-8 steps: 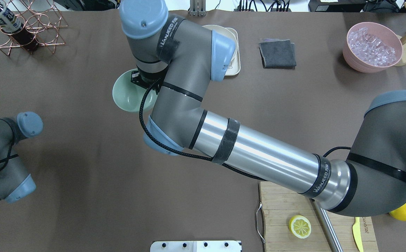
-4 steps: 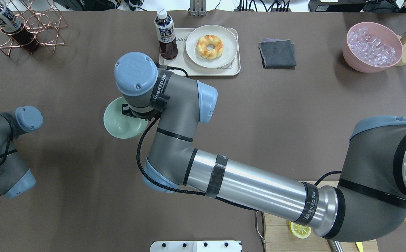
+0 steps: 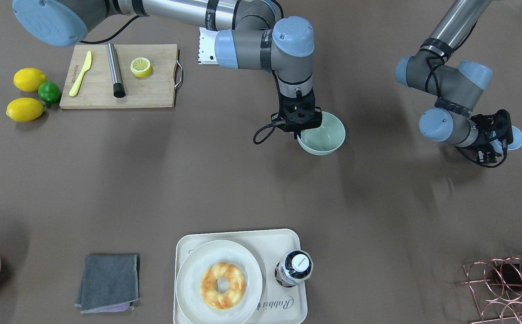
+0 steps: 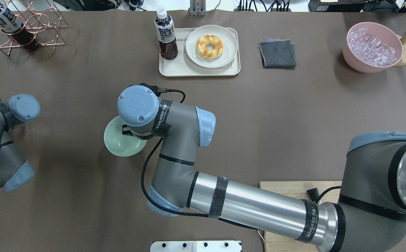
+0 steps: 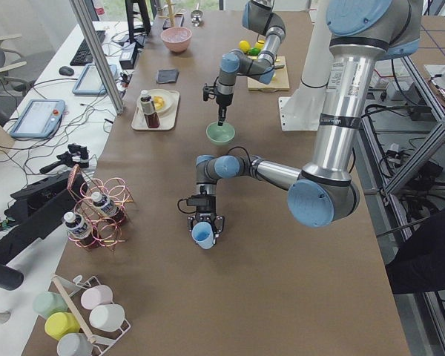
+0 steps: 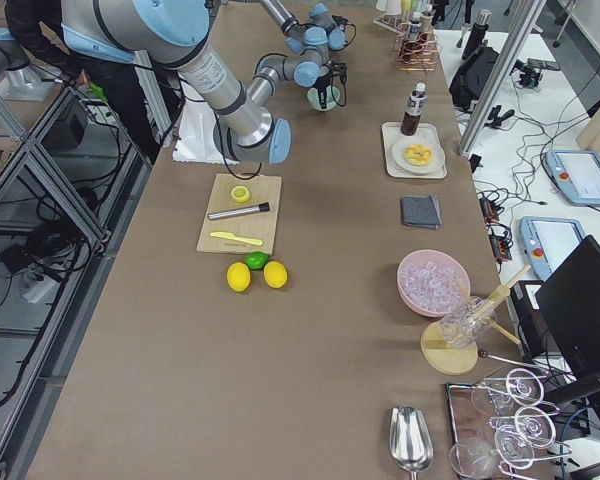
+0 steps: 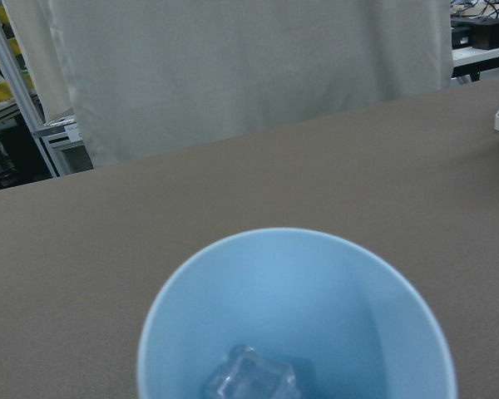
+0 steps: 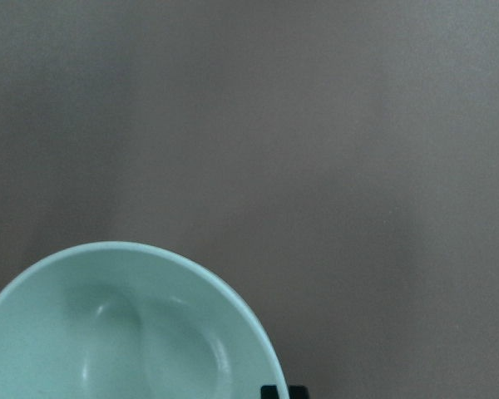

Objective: Pour ice into bowl

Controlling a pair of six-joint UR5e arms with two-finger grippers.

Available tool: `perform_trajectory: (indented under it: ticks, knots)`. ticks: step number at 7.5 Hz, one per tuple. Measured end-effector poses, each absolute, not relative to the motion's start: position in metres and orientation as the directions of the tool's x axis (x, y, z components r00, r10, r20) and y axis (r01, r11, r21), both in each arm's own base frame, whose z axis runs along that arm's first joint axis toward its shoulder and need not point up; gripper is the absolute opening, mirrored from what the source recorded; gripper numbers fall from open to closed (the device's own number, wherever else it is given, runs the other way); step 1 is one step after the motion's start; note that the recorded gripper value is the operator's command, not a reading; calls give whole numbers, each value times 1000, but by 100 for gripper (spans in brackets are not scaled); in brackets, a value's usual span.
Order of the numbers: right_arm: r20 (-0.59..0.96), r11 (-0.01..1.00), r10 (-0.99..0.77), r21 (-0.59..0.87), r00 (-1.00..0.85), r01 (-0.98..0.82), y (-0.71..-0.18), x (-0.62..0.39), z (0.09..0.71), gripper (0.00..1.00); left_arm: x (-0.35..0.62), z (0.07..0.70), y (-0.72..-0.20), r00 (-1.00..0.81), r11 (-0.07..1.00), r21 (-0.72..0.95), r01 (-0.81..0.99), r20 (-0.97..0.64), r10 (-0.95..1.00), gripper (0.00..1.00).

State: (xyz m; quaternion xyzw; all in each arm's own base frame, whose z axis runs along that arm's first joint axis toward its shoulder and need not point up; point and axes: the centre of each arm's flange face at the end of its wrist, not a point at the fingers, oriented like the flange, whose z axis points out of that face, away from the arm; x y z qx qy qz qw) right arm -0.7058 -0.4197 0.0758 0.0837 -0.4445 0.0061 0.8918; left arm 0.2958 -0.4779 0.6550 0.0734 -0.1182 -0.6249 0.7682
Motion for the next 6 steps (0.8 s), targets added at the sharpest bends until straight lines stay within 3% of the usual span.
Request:
perform_trajectory:
  ticks: [3,5,6]
  knots:
    - [799,984,-76,157,596,-85,-394,-721,91,0,295,602,-486,208,204,203,958,0,-978,65]
    - [803,984,-71,153,592,-89,-388,-723,93,62,296,569,-488,210,199,169,965,-54,-976,65]
    - [806,984,-59,145,589,-99,-391,-721,91,70,298,554,-490,210,196,155,968,-78,-974,65]
